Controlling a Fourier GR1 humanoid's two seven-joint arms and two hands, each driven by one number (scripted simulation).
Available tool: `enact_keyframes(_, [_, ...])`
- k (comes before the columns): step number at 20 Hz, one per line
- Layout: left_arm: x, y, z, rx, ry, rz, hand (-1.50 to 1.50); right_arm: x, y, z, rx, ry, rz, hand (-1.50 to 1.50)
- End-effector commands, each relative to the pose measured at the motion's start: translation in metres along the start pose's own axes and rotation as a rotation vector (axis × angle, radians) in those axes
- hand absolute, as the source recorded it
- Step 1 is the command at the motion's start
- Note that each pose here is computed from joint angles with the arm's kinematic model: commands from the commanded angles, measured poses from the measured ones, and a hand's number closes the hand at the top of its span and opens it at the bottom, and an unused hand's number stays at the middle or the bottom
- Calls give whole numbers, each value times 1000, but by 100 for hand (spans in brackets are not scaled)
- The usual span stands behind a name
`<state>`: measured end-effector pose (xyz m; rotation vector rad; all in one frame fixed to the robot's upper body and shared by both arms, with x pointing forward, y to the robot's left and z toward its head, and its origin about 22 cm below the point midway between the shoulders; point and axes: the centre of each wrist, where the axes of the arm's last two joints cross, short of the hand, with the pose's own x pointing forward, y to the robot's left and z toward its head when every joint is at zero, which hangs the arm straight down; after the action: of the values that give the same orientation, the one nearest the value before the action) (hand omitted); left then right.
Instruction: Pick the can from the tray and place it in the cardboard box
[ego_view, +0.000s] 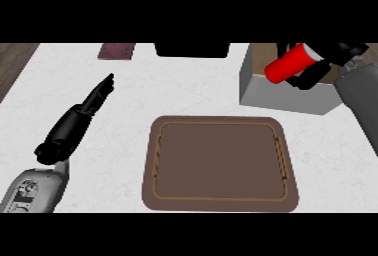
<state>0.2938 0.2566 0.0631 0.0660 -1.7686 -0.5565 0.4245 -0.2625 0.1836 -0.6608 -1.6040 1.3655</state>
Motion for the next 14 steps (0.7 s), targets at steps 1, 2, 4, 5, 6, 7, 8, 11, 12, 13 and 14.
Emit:
enact_keyframes(1, [-1, 8, 4, -16, -9, 6, 0, -35, -2, 1, 130, 41, 13, 150])
enact_keyframes(2, [5, 3, -9, 6, -14, -9, 0, -37, 12, 1, 188, 15, 33, 150])
enact_keyframes(4, [10, 3, -10, 0, -20, -19, 0, -39, 14, -3, 243, 80, 112, 150])
enact_keyframes(5, [1, -4, -10, -6, -15, -7, 0, -43, 20, -5, 244, 84, 93, 150])
enact_keyframes(6, [6, 13, -5, -6, -22, -10, 0, -57, -12, 6, 278, 100, 57, 150])
enact_keyframes(7, [10, -2, -9, -14, -23, -5, 0, -62, 11, 7, 308, 83, 59, -150])
enact_keyframes(8, [5, 4, -8, -13, -16, -5, 0, -49, 9, -4, 367, 25, 51, -150])
enact_keyframes(11, [-1, 9, -1, -1, -12, -1, 0, -64, 2, 3, 353, -81, -13, -150])
enact_keyframes(12, [10, 19, -11, -6, -13, 7, 0, -73, -3, 11, 345, -111, -43, -150])
enact_keyframes(13, [11, -5, -16, -32, -27, 7, 0, -68, 13, 5, 330, -163, -65, -150])
enact_keyframes(14, [15, 8, -12, -8, -20, 0, 0, -63, 12, 0, 244, -202, -128, -150])
